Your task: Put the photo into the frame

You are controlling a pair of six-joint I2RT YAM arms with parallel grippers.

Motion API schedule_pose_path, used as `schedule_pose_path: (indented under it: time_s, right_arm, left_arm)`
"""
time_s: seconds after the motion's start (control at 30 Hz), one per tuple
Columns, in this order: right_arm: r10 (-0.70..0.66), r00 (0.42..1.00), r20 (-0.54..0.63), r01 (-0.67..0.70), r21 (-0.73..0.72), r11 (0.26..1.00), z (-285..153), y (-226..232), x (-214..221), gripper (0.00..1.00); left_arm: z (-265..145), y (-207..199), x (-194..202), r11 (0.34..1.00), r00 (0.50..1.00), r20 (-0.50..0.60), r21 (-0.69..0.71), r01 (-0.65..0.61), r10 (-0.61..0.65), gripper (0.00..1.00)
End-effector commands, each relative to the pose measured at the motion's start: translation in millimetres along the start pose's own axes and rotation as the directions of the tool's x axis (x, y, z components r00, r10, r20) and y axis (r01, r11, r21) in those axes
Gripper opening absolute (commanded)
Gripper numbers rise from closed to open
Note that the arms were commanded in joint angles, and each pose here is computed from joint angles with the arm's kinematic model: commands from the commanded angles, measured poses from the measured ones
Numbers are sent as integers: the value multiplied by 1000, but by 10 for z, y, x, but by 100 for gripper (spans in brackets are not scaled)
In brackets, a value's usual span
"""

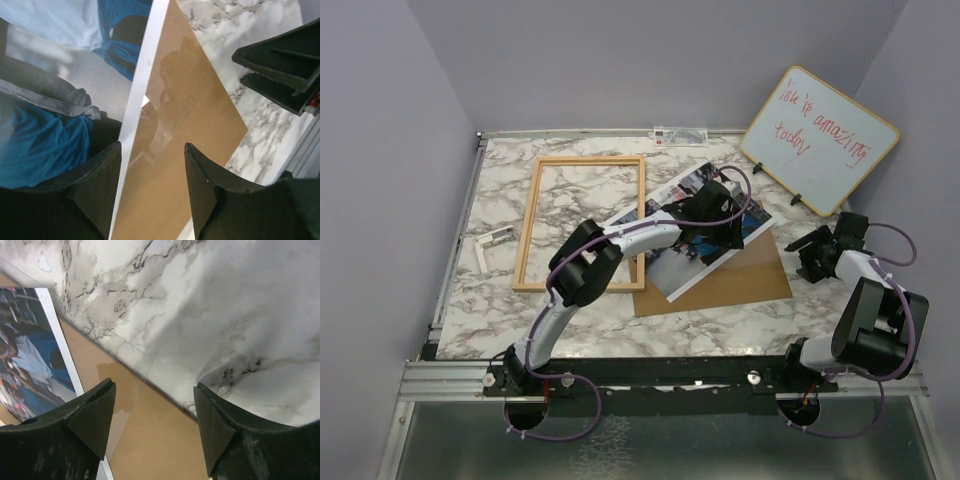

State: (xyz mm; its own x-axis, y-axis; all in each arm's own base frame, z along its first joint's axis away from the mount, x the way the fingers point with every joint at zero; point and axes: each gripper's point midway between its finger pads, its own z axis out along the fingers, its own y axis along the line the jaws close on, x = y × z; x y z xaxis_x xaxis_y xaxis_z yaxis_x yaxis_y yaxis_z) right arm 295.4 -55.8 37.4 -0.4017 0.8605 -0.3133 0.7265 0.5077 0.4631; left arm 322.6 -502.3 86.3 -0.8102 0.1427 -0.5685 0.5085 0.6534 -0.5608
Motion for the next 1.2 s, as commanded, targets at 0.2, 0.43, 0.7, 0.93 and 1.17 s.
schedule_pose_path:
  time_s: [0.2, 0.43, 0.7, 0.93, 1.17]
  right_arm:
    - [-34, 998, -57, 22, -204, 979, 193, 163, 100, 63]
    - [-60, 994, -94, 20, -382, 924, 241, 293, 275, 63]
    - [-107, 994, -32, 66, -603, 795, -35, 650, 280, 60]
    - [-133, 991, -7, 89, -705, 703, -195, 807, 310, 52]
    - [-127, 992, -11, 81, -713, 696, -177, 835, 285, 52]
  left_arm:
    - [313, 373, 208, 996, 998, -54, -86, -27, 22, 50]
    - [362, 613, 493, 988, 990, -142, -155, -24, 1, 47]
    - [420, 813, 712, 975, 975, -221, -222, -33, -18, 45]
    - [428, 830, 737, 974, 971, -237, -226, -32, -23, 45]
    - [427, 842, 775, 974, 968, -250, -226, -29, -29, 45]
